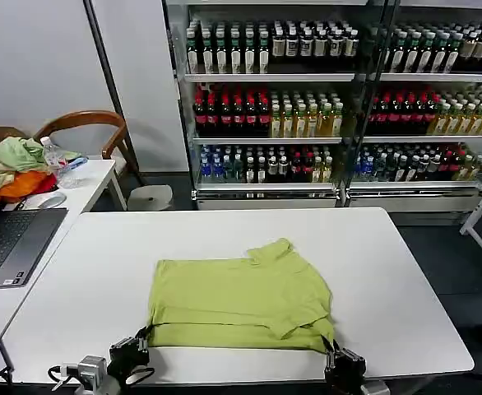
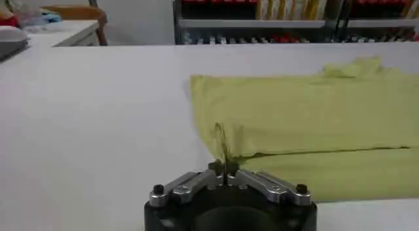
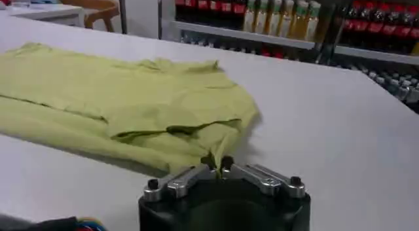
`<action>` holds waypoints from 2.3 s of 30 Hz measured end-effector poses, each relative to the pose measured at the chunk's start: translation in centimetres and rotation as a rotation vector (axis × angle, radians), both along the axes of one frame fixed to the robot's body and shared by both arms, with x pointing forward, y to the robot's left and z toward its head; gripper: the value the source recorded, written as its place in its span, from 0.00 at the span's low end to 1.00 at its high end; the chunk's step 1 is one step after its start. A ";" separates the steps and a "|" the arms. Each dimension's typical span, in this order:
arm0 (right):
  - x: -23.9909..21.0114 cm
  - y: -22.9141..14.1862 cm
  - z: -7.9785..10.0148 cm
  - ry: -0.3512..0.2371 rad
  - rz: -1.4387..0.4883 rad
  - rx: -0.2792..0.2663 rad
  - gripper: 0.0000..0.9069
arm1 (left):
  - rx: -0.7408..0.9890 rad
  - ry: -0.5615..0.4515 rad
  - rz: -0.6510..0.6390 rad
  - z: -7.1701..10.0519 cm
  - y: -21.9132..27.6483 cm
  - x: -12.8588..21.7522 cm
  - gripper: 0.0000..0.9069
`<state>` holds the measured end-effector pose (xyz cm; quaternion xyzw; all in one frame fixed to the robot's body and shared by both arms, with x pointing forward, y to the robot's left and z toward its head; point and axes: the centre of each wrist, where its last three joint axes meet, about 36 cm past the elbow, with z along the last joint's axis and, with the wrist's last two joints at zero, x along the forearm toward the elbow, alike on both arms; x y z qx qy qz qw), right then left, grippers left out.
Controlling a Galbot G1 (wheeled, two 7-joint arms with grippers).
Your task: Fold and organize the clothes.
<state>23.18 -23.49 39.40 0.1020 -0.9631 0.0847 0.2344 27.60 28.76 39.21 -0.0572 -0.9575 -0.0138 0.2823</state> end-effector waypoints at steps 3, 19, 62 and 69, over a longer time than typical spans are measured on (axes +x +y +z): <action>-0.7 0.1 -0.1 0.008 0.004 -0.006 0.00 | 0.002 0.004 0.005 0.0 -0.1 -0.8 0.04; -1.4 -0.3 0.5 0.006 0.014 -0.024 1.00 | 0.029 0.022 0.013 1.5 -0.6 -2.7 1.00; 24.3 3.0 3.7 -0.066 0.021 0.097 1.00 | -0.041 -0.139 -0.070 1.2 3.1 11.5 1.00; 28.6 5.0 2.5 -0.022 0.011 0.101 1.00 | -0.040 -0.118 -0.055 -0.6 4.3 14.8 1.00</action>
